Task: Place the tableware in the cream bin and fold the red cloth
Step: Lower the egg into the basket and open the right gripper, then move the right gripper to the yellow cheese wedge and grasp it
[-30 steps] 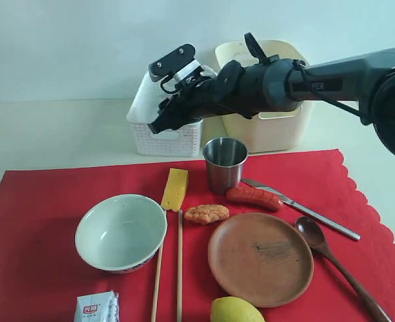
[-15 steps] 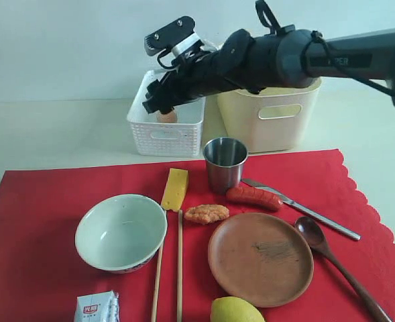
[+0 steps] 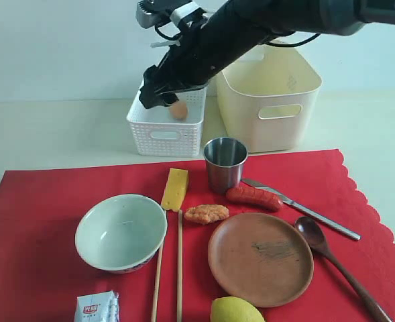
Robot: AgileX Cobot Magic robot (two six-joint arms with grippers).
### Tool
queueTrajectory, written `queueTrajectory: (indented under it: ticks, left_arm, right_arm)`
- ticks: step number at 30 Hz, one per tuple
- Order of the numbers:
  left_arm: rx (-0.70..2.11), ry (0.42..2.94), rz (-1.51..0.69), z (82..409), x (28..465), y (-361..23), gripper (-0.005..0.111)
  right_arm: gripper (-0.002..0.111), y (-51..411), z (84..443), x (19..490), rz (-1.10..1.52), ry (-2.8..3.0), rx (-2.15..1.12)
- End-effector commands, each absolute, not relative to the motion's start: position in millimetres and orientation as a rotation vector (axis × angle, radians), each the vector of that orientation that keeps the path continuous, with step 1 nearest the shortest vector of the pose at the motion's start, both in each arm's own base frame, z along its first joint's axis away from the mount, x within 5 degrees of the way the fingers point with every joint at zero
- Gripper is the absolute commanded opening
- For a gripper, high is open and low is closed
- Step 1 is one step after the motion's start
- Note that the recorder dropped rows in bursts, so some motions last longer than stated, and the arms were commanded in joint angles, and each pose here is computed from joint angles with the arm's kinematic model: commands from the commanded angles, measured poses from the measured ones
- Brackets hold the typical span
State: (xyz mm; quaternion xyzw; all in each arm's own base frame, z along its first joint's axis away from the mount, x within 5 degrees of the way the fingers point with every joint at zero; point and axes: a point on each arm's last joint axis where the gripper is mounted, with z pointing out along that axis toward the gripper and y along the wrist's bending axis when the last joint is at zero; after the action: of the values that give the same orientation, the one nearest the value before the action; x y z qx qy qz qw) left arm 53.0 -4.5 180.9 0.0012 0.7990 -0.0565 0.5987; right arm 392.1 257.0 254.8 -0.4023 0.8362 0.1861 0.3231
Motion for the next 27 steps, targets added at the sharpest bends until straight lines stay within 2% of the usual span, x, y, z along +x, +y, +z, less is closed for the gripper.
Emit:
queueTrajectory:
  ticks: [1, 8, 27]
  left_arm:
    - [-0.001, 1.842, -0.131, 181.1, 53.0, -4.4, 0.0]
    - [-0.001, 1.842, -0.131, 181.1, 53.0, -4.4, 0.0]
    - [-0.001, 1.842, -0.131, 181.1, 53.0, -4.4, 0.0]
  right_arm:
    - [0.067, 241.4, 265.9, 383.1, 0.367, 2.354, -1.015]
    - [0.067, 219.3, 275.2, 370.6, 0.196, 2.503, -0.905]
    - [0.067, 167.2, 291.5, 281.0, 0.199, 2.509, -0.869]
